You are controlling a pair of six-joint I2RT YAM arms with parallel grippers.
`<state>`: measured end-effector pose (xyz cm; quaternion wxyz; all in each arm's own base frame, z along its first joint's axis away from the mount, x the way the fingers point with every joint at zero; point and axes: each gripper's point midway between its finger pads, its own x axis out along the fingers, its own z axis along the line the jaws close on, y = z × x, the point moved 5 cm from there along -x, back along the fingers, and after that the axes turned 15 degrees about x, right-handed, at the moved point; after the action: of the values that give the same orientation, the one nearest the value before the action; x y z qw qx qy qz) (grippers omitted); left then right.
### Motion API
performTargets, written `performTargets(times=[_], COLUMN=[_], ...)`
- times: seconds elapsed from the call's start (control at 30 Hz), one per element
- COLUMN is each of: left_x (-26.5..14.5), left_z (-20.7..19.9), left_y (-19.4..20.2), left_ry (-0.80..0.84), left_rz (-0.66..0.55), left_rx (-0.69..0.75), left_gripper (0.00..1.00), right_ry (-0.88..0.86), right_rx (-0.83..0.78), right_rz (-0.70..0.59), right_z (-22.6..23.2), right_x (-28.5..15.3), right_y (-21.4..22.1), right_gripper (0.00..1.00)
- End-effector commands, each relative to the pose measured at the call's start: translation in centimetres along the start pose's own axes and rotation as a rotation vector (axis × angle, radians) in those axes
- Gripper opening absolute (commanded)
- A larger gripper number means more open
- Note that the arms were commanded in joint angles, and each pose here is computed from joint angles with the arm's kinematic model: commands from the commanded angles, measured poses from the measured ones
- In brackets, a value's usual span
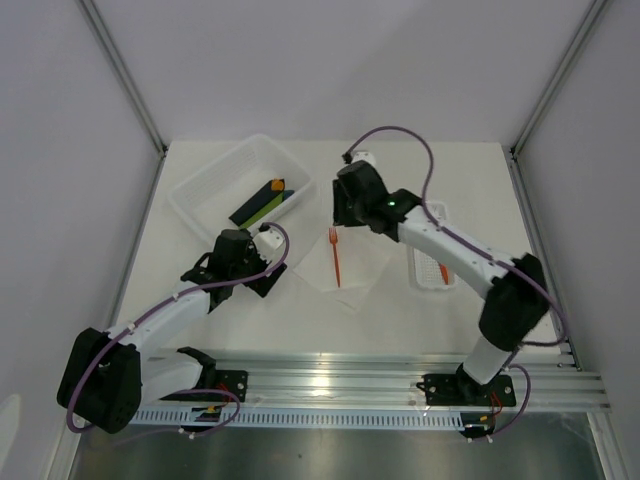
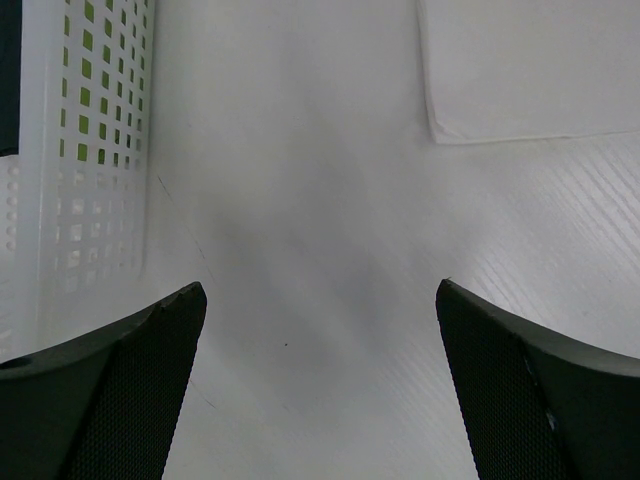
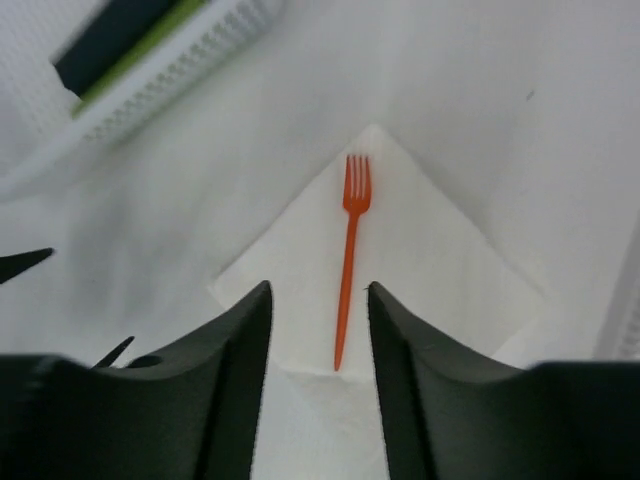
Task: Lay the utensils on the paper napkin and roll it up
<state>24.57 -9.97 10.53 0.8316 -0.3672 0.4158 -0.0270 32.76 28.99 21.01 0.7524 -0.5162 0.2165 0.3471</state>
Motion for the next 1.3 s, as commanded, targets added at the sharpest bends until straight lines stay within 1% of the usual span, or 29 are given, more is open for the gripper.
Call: performTargets(times=[0.0,0.03,0.07,0.1,0.13,0.17,0.2,0.23,0.27,0.3,0.37,0.4,0.43,0.47,0.5,0.57,0.6,0.67,0.77,0.87,1.03,1.17,1.27], left_x=[-0.4,-0.5,-0.5,-0.5,-0.6,-0.6,-0.8,-1.0,-1.5,-2.0,-3.6,-4.3,-5.4,-6.0,-6.6,-7.7,-8.0,-8.0,-6.9,-6.8,-6.9,-6.5,-6.4], left_z=[1.0,1.0,1.1,1.2,1.3,1.6,1.7,2.3,3.3,3.4,4.9,4.6,5.2,5.1,4.5,4.4,3.8,3.0,1.5,1.4,1.7,1.5,1.4], left_y=[-1.4,-1.5,-1.4,-1.6,-1.5,-1.4,-1.4,-1.3,-1.6,-1.3,-2.6,-2.3,-3.4,-3.4,-2.8,-3.0,-2.4,-1.5,0.1,0.0,-0.6,-0.3,-0.2], left_ry=[-0.031,-0.033,-0.036,-0.042,-0.046,-0.068,-0.072,-0.108,-0.16,-0.168,-0.22,-0.201,-0.215,-0.205,-0.168,-0.154,-0.128,-0.114,-0.072,-0.062,-0.07,-0.058,-0.056], left_rz=[-0.037,-0.035,-0.031,-0.031,-0.025,-0.01,0.0,0.021,0.04,0.075,0.07,0.098,0.068,0.071,0.102,0.106,0.139,0.161,0.174,0.173,0.147,0.159,0.162], left_rx=[-0.007,-0.007,-0.007,-0.007,-0.006,-0.007,-0.006,-0.002,-0.002,-0.002,0.005,0.011,0.021,0.023,0.025,0.01,0.002,-0.029,-0.052,-0.057,-0.061,-0.058,-0.058], left_gripper=[0.99,0.99,0.99,1.0,0.99,0.99,0.99,0.99,0.99,1.0,0.99,0.99,0.99,0.99,0.99,1.0,0.99,1.0,0.99,1.0,0.99,1.0,0.99], right_ry=[0.062,0.086,0.145,0.203,0.255,0.334,0.392,0.432,0.448,0.434,0.437,0.447,0.461,0.472,0.477,0.493,0.499,0.501,0.514,0.527,0.537,0.514,0.52], right_rx=[0.025,0.049,0.106,0.121,0.135,0.141,0.141,0.142,0.151,0.155,0.144,0.147,0.147,0.147,0.148,0.151,0.154,0.15,0.131,0.124,0.123,0.148,0.153], right_rz=[-0.158,-0.151,-0.136,-0.098,-0.082,-0.058,-0.046,-0.004,0.008,0.026,0.028,0.027,0.025,0.037,0.047,0.076,0.087,0.104,0.128,0.136,0.165,0.189,0.194], right_z=[-5.3,-7.2,-10.7,-13.3,-15.1,-17.6,-19.1,-20.3,-21.3,-21.5,-22.0,-22.5,-22.8,-23.2,-23.7,-24.5,-25.0,-25.4,-25.9,-26.5,-27.3,-27.8,-28.2], right_x=[-5.1,-5.1,-4.9,-4.4,-4.2,-3.9,-3.7,-2.9,-2.6,-2.3,-1.7,-1.7,-1.5,-1.1,-1.0,-0.2,0.0,0.6,1.6,2.3,3.1,3.6,3.8], right_y=[-4.2,-4.3,-5.0,-3.9,-3.7,-3.4,-3.0,-2.0,-1.9,-1.6,-1.5,-1.6,-1.7,-1.7,-1.7,-1.1,-1.0,-0.8,-0.5,-0.7,-0.7,0.1,0.5], right_gripper=[0.41,0.32,0.13,0.06,0.02,0.01,0.03,0.04,0.06,0.06,0.08,0.08,0.09,0.1,0.11,0.15,0.16,0.19,0.22,0.26,0.27,0.27,0.3])
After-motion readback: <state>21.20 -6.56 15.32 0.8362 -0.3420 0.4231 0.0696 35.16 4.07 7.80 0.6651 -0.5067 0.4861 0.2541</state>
